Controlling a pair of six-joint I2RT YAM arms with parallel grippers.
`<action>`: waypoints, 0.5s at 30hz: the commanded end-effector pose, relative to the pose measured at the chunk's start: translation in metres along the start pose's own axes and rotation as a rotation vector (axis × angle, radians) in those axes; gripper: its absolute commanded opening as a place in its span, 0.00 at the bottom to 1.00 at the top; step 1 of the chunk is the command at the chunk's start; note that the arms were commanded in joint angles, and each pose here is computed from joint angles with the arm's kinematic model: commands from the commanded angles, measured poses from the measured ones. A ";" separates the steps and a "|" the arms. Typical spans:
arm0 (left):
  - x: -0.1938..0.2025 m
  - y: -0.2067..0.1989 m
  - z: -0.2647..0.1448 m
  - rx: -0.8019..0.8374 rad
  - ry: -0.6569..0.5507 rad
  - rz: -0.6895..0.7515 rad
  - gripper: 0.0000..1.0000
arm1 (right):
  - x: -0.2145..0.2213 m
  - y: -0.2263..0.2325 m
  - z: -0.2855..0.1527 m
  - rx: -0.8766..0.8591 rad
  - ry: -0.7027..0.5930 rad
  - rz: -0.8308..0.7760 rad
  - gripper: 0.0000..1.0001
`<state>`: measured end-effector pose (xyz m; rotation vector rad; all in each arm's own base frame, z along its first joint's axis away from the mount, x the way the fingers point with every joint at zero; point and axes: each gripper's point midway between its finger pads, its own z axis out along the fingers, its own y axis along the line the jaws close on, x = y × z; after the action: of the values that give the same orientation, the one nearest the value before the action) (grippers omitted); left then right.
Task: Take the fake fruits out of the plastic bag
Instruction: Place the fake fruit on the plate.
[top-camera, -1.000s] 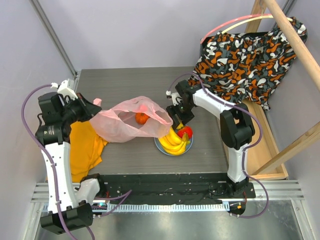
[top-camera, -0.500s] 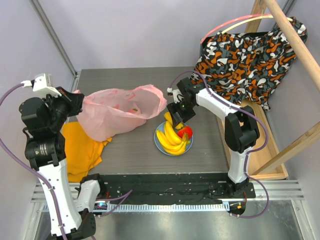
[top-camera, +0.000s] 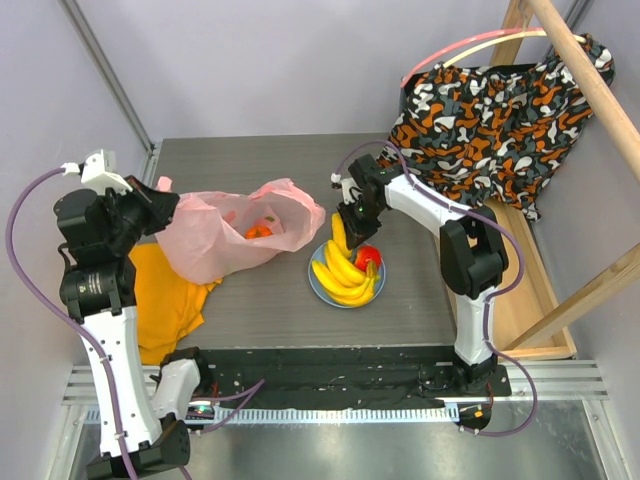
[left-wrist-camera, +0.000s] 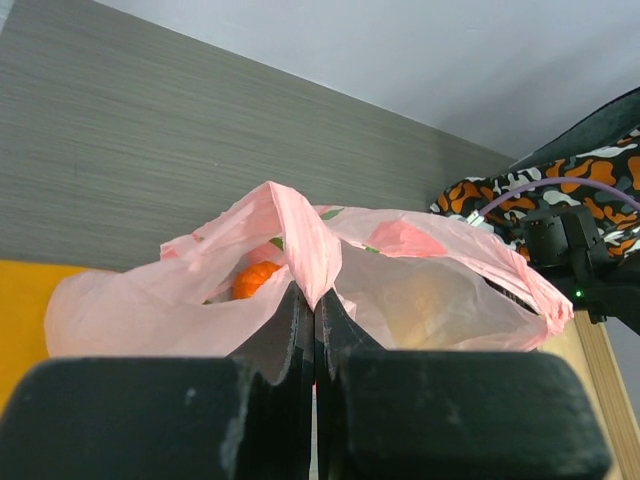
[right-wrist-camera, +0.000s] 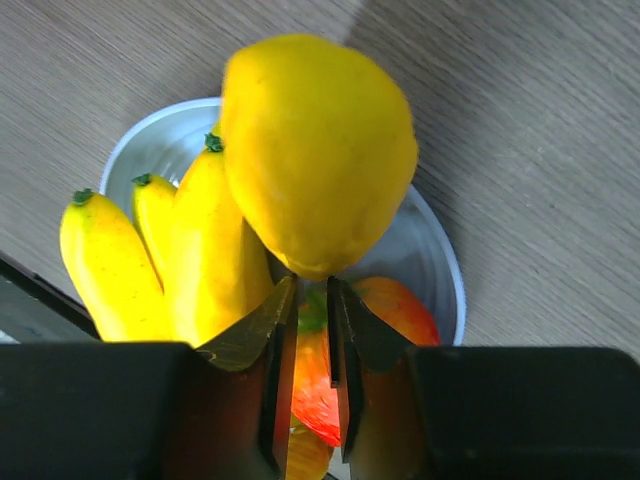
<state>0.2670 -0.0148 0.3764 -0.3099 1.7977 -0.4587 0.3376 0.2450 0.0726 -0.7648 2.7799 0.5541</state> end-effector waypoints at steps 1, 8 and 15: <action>-0.011 -0.010 -0.003 0.045 -0.045 0.019 0.00 | -0.012 0.014 -0.011 -0.050 -0.050 0.048 0.25; -0.008 -0.009 -0.001 0.051 -0.037 0.015 0.00 | -0.002 0.015 -0.018 -0.043 -0.039 0.046 0.25; -0.001 -0.007 0.003 0.055 -0.014 0.011 0.00 | -0.005 0.016 -0.057 0.001 -0.094 0.016 0.38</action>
<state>0.2665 -0.0181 0.3711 -0.2997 1.8071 -0.4783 0.3255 0.2428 0.0783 -0.7026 2.8251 0.5815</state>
